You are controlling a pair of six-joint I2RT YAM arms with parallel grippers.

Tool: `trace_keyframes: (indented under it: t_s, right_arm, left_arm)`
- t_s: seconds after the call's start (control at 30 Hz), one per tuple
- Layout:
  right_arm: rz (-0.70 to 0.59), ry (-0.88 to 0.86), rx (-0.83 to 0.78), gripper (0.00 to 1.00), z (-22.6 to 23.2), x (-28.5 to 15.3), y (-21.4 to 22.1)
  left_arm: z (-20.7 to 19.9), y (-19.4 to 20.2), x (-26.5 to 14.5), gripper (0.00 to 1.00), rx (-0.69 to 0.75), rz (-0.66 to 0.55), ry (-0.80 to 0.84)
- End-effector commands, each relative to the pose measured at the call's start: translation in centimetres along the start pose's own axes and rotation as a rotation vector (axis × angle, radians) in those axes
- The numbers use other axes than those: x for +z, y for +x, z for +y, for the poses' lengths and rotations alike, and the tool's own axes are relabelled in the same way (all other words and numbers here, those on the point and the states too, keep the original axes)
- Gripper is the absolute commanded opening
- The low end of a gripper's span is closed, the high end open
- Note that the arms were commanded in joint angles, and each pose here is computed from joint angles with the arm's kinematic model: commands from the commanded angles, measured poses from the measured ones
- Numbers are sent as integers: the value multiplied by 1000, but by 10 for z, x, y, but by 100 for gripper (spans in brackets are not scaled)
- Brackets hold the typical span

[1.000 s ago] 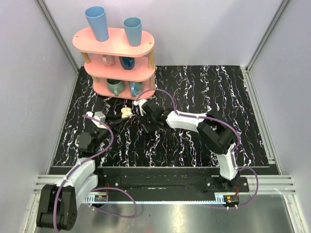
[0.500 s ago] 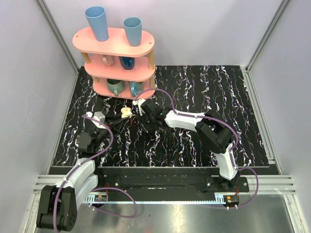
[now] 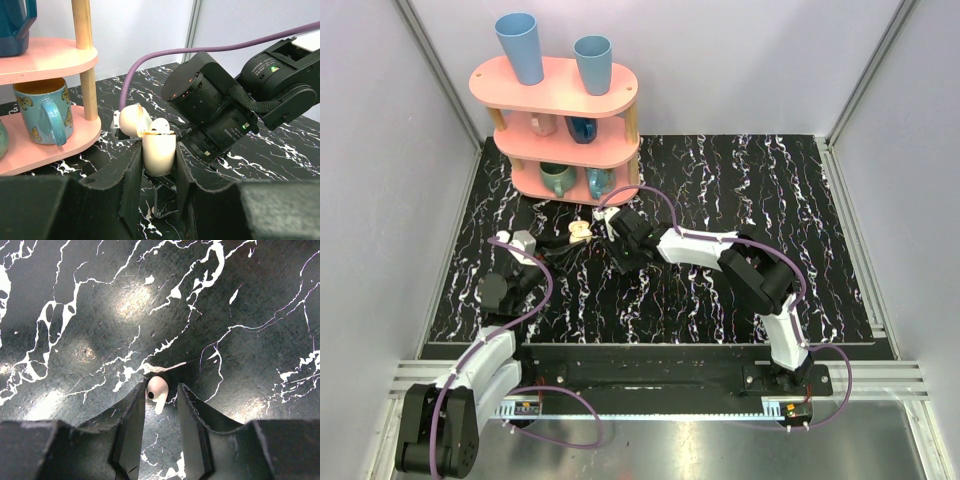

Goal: Insert the wireless bluetooth earbuds into the charging case
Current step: Pick up the earbud from the center of the board.

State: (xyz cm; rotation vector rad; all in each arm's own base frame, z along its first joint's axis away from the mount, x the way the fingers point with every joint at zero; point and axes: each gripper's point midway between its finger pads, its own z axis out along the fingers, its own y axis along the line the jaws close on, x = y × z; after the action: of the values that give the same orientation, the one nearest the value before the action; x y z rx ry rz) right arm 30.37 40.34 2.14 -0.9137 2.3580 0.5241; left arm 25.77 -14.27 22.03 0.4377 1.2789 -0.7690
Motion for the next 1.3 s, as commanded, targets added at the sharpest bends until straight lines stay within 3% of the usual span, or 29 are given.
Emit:
trace_keyframes:
  t_s: [0.0, 0.53, 0.73, 0.87, 1.0, 1.27]
  right_arm:
    - [-19, 22, -9, 40, 1, 2, -11]
    - [-9, 36, -14, 38, 2, 5, -9]
    - [-11, 42, -20, 28, 2, 0, -10]
    - [-24, 40, -19, 27, 3, -6, -14]
    - [-67, 30, -19, 18, 6, -21, -28]
    - [-236, 41, 15, 18, 11, -81, -70]
  left_arm:
    - [-2, -14, 1, 0, 45, -48, 13]
    - [-1, -15, 1, 0, 44, -49, 8]
    - [-1, -15, 3, 0, 46, -47, 14]
    - [-1, -14, 4, 0, 40, -42, 17]
    - [-1, -14, 4, 0, 40, -41, 20]
    - [-3, -14, 6, 0, 26, -36, 35]
